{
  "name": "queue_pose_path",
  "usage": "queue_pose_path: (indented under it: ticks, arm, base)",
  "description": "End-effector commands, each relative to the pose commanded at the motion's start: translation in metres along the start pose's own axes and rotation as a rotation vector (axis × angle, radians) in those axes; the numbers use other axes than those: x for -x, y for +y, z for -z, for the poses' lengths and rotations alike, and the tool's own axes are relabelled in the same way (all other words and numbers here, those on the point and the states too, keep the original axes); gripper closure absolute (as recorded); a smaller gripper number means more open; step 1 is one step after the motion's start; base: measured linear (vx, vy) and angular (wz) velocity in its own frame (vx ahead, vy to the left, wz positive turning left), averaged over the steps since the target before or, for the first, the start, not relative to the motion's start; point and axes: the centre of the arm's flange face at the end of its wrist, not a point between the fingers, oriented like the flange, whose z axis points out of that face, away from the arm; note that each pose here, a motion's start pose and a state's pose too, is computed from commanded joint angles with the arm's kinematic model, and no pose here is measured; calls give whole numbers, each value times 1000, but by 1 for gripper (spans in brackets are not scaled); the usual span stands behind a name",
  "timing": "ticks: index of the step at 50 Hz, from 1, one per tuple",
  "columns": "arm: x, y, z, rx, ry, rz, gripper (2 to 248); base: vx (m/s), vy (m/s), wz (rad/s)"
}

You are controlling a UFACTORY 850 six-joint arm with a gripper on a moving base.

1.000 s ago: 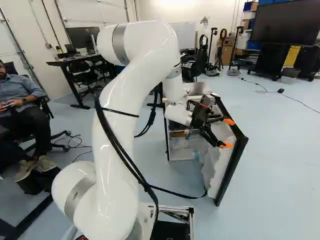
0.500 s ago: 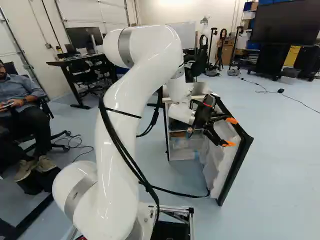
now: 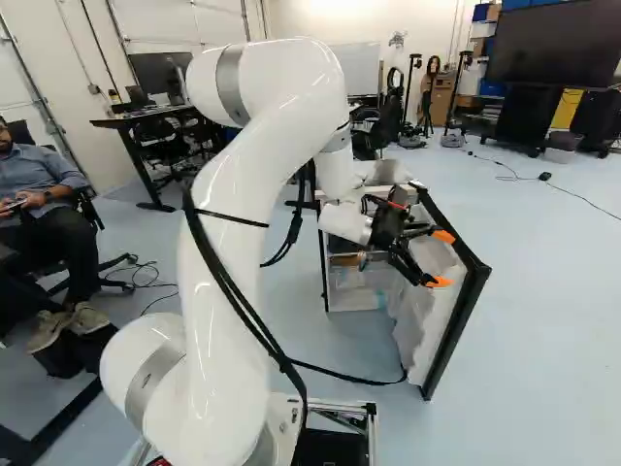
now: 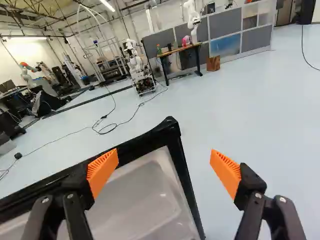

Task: Open the fridge door

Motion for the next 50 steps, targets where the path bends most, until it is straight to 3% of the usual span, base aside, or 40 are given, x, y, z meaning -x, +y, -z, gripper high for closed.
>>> queue_pose_path:
  ticks: [24,50]
  arm:
    - [-5,42,42,-119,-26,103,3]
    - [-10,85,87,-293,-57,211,3]
  base:
    - [0,0,0]
    - [0,0,0]
